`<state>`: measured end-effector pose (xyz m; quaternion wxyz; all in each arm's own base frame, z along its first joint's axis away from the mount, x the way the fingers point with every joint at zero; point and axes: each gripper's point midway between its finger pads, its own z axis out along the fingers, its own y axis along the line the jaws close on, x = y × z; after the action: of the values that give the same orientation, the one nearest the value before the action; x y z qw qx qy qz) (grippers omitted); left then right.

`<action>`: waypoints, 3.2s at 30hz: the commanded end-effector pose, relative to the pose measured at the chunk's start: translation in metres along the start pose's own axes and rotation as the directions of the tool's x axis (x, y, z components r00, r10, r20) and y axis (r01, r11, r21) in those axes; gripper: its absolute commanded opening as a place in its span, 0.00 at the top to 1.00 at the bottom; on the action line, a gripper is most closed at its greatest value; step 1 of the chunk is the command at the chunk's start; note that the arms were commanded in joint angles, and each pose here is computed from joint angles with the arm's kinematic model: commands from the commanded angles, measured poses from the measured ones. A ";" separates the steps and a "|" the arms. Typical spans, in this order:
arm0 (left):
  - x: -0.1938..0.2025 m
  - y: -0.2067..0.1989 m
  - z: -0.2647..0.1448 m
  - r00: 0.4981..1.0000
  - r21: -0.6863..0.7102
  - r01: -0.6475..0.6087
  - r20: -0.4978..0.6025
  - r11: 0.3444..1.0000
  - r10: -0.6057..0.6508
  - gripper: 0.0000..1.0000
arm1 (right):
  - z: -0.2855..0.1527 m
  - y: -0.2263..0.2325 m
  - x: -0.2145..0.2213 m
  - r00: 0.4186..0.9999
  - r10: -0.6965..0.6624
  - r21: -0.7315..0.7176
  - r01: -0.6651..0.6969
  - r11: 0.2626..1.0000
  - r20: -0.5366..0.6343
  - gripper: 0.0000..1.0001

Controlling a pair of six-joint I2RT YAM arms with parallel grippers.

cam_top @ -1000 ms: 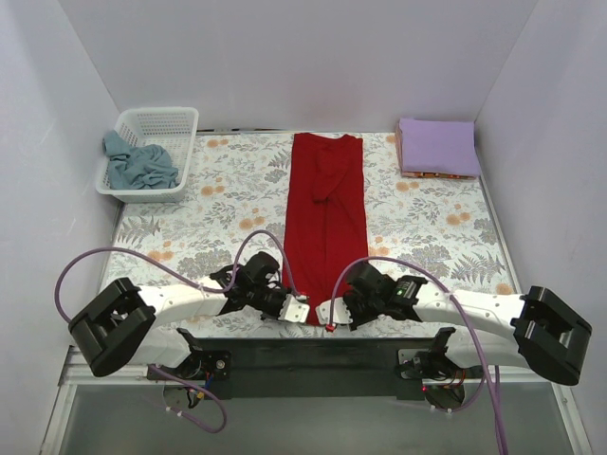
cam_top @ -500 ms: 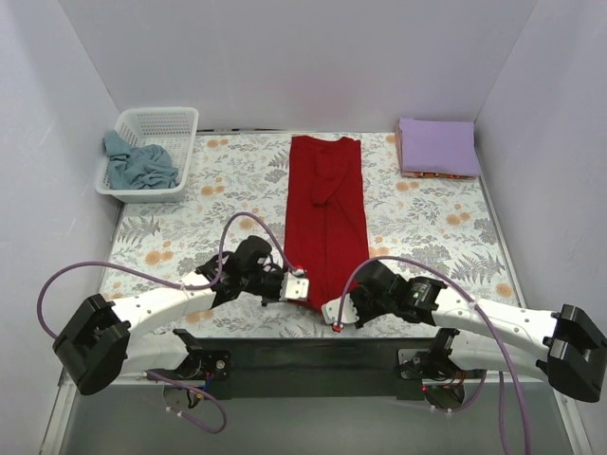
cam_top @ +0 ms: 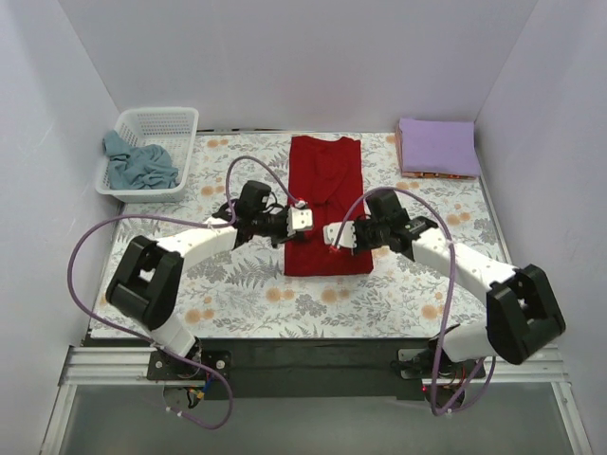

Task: Fold and stack the t-shirts
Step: Fold the tshirt

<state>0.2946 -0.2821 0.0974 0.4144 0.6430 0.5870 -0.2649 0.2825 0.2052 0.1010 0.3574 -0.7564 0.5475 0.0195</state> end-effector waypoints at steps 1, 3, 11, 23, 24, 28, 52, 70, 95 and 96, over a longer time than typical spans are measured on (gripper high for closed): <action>-0.016 0.052 0.000 0.995 -0.068 -0.068 0.063 0.995 0.072 1.00 | 0.002 -0.066 -0.004 0.997 -0.056 0.107 0.049 0.993 0.057 0.99; -0.016 0.072 0.000 0.994 -0.100 -0.083 0.068 0.991 0.090 1.00 | 0.010 -0.088 0.000 0.997 -0.055 0.118 0.048 0.992 0.057 0.99; 0.013 0.142 0.014 0.994 -0.176 -0.094 0.030 0.980 0.101 1.00 | 0.045 -0.137 0.026 0.999 -0.031 0.126 0.026 0.992 0.041 0.99; 0.048 0.169 0.026 0.993 -0.219 -0.117 -0.023 0.969 0.115 1.00 | 0.081 -0.149 0.055 1.000 -0.008 0.104 0.008 0.995 -0.003 0.99; 0.050 0.170 0.028 0.994 -0.223 -0.110 -0.024 0.969 0.108 1.00 | 0.082 -0.149 0.057 1.000 -0.003 0.104 0.004 0.995 -0.008 0.99; 0.049 0.177 0.026 0.996 -0.249 -0.094 -0.028 0.964 0.090 0.81 | 0.080 -0.158 0.064 0.998 0.040 0.133 -0.033 0.991 -0.053 0.66; 0.041 0.002 0.004 0.998 0.000 0.040 -0.055 0.999 -0.040 0.55 | 0.037 0.013 0.015 0.895 0.438 -0.253 -0.444 0.860 -0.082 0.74; 0.107 -0.018 0.014 0.972 0.046 0.008 -0.236 0.999 0.003 0.81 | 0.057 0.057 0.072 0.876 0.426 -0.248 -0.475 0.845 -0.226 0.75; 0.005 0.019 -0.025 0.997 -0.029 -0.003 -0.078 1.000 0.001 1.00 | -0.033 -0.012 0.008 0.912 0.408 -0.154 -0.409 0.900 -0.034 0.99; 0.003 0.015 -0.027 0.997 -0.021 -0.007 -0.077 1.000 0.006 1.00 | -0.038 -0.010 0.005 0.912 0.409 -0.162 -0.409 0.898 -0.032 0.99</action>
<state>0.3135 -0.2562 0.0748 0.3789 0.6495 0.6207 -0.2221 0.2947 0.1851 0.1107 0.2886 -0.6472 0.6940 0.1272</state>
